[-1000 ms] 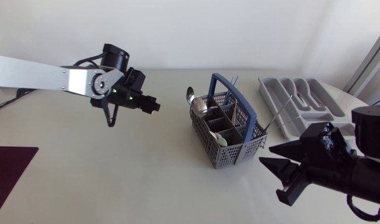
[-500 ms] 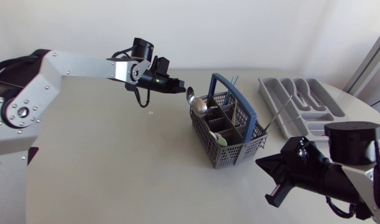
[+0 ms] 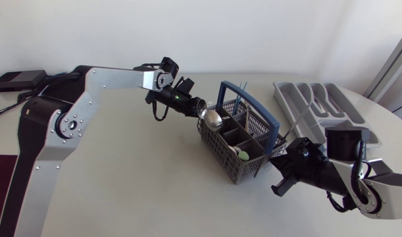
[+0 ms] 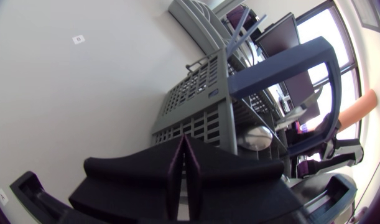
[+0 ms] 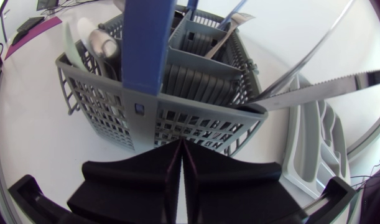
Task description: Sort the cutlery from the basket into the organizer compartments.
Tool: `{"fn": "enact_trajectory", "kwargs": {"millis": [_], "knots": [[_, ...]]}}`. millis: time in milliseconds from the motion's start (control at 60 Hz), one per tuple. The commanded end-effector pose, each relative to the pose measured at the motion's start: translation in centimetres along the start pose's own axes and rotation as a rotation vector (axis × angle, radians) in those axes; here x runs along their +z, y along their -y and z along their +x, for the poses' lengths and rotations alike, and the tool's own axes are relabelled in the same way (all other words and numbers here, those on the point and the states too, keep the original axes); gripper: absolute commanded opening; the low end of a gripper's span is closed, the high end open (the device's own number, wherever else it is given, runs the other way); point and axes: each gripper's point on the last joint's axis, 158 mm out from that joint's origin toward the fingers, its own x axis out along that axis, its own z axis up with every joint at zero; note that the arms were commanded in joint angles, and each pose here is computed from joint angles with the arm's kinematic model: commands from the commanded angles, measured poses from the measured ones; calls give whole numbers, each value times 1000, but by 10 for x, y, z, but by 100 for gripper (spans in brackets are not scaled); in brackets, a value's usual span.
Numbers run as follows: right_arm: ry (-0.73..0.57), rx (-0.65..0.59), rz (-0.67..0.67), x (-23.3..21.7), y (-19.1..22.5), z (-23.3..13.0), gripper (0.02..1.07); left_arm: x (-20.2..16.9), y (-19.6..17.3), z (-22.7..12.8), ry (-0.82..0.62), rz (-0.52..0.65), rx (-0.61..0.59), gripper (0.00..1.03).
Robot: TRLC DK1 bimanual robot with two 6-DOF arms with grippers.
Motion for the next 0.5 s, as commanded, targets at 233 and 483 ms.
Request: {"fn": "enact_trajectory", "kwargs": {"millis": [233,483], "knots": [[83,55,-19,50,-15,14,8,-71,41,-45,-67,62,-91,4],[97,99,-86,92,-47,32,8,-116,47,-108,-9,58,-56,4]]}}
